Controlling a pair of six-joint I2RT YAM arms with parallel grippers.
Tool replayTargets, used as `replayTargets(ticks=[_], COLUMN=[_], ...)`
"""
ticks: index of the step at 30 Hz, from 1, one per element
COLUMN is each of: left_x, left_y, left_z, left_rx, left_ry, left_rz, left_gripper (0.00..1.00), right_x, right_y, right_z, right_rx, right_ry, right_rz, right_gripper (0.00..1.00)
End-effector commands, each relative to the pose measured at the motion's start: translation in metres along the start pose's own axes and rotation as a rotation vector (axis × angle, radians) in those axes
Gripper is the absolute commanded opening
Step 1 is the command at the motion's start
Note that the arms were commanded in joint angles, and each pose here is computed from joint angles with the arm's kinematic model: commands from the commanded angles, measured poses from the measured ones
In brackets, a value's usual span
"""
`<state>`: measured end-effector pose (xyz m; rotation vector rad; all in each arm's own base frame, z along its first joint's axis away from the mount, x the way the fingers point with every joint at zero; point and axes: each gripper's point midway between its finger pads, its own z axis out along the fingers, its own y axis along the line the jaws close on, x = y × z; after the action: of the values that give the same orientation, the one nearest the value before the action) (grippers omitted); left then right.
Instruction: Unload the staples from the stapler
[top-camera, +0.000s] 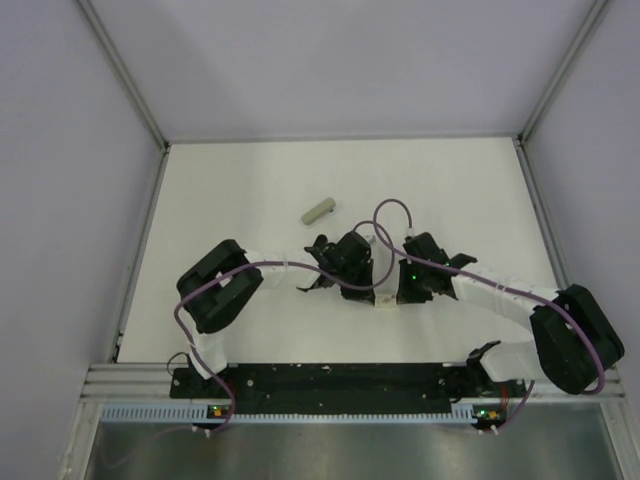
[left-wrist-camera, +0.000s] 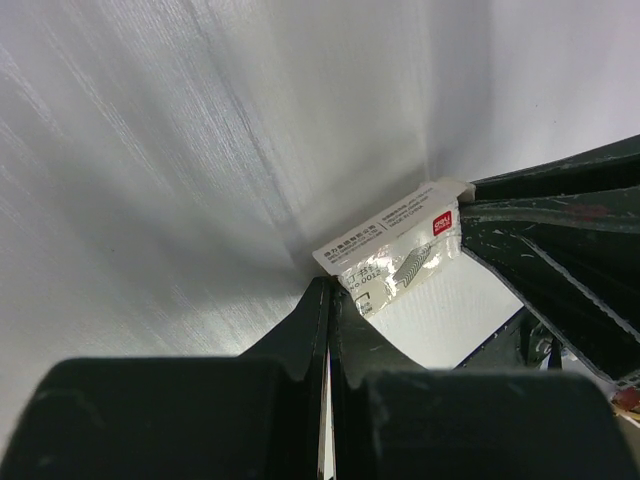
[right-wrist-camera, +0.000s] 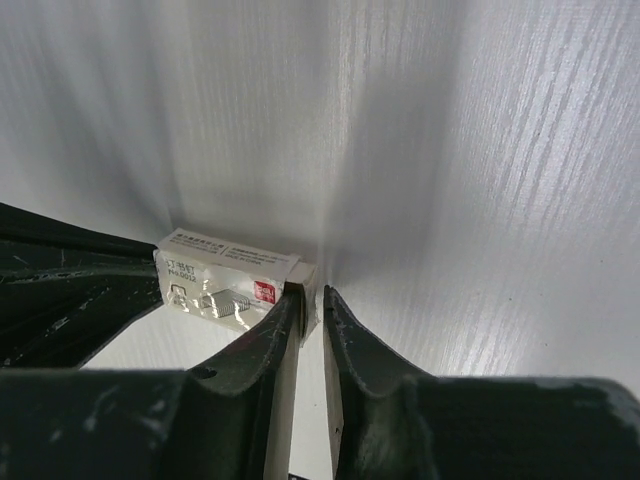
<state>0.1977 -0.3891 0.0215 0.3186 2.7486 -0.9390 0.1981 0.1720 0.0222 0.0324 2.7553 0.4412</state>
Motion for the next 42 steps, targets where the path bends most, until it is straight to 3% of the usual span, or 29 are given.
replayTargets(ticks=[1, 9, 22, 31, 37, 42], left_x=[0.018, 0.021, 0.02, 0.013, -0.001, -0.007], left_y=[0.032, 0.034, 0.035, 0.025, -0.013, -0.037], left_z=[0.015, 0.015, 0.005, -0.036, -0.043, -0.041], left_rx=[-0.108, -0.112, -0.123, -0.139, 0.008, 0.094], left_ry=[0.051, 0.051, 0.03, -0.043, -0.105, -0.114], left_rz=[-0.003, -0.012, -0.004, 0.028, 0.068, 0.077], left_gripper=[0.0, 0.0, 0.0, 0.0, 0.19, 0.22], right_x=[-0.035, -0.049, -0.021, -0.01, -0.006, -0.005], right_y=[0.035, 0.028, -0.003, -0.012, -0.012, -0.01], right_z=[-0.022, -0.043, -0.016, -0.007, -0.002, -0.004], right_rx=[-0.108, -0.055, 0.05, 0.063, 0.059, 0.047], right_ry=[-0.109, -0.168, -0.096, -0.077, -0.063, -0.066], right_rz=[-0.019, -0.042, -0.036, -0.028, -0.022, -0.019], right_gripper=[0.22, 0.36, 0.35, 0.35, 0.35, 0.36])
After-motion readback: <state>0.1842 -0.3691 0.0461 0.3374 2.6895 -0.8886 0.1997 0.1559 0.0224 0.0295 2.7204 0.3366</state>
